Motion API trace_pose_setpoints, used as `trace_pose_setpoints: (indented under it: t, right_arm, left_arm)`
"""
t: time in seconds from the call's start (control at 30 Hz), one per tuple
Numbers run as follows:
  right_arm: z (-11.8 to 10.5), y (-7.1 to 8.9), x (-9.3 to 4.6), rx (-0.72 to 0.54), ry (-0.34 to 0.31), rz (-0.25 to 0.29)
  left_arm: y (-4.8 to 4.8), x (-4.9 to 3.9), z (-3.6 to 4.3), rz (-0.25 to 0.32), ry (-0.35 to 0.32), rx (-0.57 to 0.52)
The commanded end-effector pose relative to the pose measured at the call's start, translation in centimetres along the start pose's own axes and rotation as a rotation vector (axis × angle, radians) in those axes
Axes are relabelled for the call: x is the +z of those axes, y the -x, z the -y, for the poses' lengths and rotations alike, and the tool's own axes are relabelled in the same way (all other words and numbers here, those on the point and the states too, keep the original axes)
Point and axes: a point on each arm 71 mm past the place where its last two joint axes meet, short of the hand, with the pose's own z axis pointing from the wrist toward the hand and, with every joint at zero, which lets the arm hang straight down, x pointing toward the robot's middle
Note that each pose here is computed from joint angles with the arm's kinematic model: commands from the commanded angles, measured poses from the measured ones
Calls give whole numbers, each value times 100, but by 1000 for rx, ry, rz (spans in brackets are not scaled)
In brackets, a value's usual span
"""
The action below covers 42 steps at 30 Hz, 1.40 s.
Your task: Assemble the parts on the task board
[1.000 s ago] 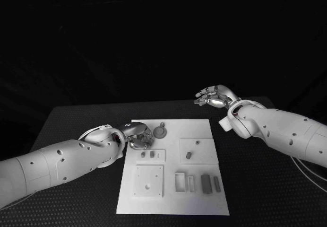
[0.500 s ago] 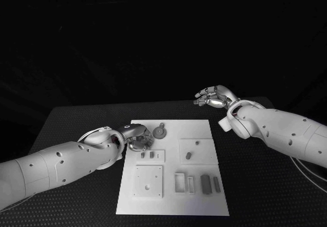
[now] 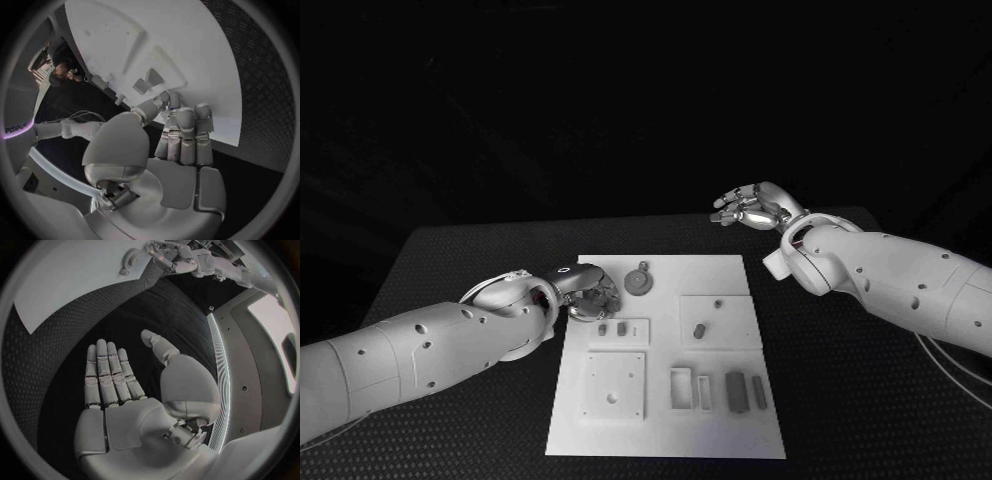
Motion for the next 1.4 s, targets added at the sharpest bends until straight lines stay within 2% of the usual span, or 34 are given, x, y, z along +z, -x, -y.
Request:
trace_pose_setpoints:
  t: [0.03, 0.3, 0.47, 0.53, 0.67, 0.83, 0.9, 0.97, 1.03, 1.1, 1.2, 1.4]
  right_arm:
    - [-7, -4, 1, -2, 9, -7]
    - [3, 10, -7, -3, 7, -7]
    - [9, 18, -14, -6, 6, -9]
    - [15, 19, -21, -13, 4, -20]
    - [31, 22, -42, -42, -2, -49]
    - [72, 43, -75, -94, -14, -91]
    - [89, 52, -103, -152, -16, -115]
    - [104, 44, -134, -216, -18, -154]
    - [110, 29, -164, -283, -14, -184]
    - [115, 10, -190, -322, -11, -206]
    - [117, -22, -236, -384, 1, -229]
    - [101, -166, -366, -546, 51, -284]
  left_arm:
    - [10, -5, -30, 11, 17, 1]
    - [32, -30, -85, 19, 32, 2]
    - [63, -57, -125, 45, 39, 3]
    - [98, -67, -138, 76, 36, -5]
    - [226, -83, -180, 157, 34, -73]
    - [356, -132, -233, 191, 16, -137]
    - [449, -157, -294, 225, 49, -263]
    - [553, -177, -387, 274, 98, -457]
    - [617, -202, -454, 317, 124, -643]
    - [650, -219, -479, 336, 128, -767]
    - [651, -231, -461, 333, 102, -860]
    - [633, -240, -352, 310, 31, -986]
